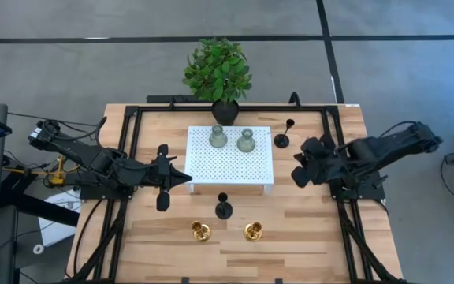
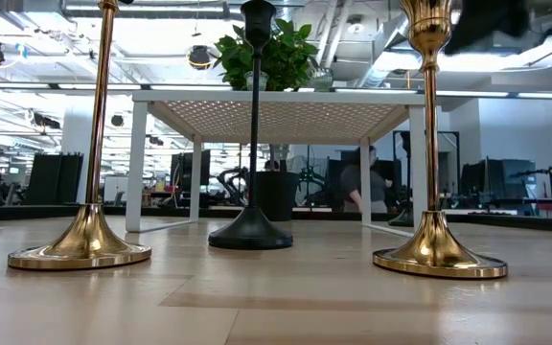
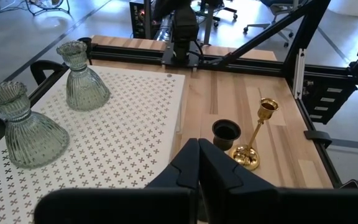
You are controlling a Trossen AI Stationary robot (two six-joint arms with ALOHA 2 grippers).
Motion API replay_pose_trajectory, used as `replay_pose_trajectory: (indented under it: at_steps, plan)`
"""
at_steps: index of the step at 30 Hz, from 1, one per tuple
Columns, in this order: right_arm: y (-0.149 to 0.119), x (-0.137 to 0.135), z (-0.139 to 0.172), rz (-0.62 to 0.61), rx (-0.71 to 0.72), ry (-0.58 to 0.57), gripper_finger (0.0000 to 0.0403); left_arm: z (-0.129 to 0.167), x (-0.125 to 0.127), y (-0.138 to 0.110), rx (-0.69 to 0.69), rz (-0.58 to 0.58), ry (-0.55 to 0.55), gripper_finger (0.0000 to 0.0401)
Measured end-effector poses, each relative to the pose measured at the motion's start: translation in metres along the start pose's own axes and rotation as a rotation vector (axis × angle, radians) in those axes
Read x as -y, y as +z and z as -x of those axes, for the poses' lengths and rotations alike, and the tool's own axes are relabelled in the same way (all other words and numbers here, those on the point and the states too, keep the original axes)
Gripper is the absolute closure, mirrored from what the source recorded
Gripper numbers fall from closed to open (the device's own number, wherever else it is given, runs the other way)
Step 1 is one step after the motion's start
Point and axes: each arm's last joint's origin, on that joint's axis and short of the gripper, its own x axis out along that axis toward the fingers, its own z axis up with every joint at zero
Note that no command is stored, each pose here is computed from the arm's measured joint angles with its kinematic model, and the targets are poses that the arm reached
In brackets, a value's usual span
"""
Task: Pick & Place candle stick holders
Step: Put the top black candle holder on the shelf
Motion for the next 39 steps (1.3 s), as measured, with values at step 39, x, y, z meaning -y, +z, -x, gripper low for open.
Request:
replay_pose_trajectory:
  at_steps: [39]
  plan:
    - [-0.066, 0.051, -0.120, -0.159, 0.293, -0.201, 0.0335, 0.000, 0.000, 0.000, 0.000, 0.003, 0.000, 0.0398]
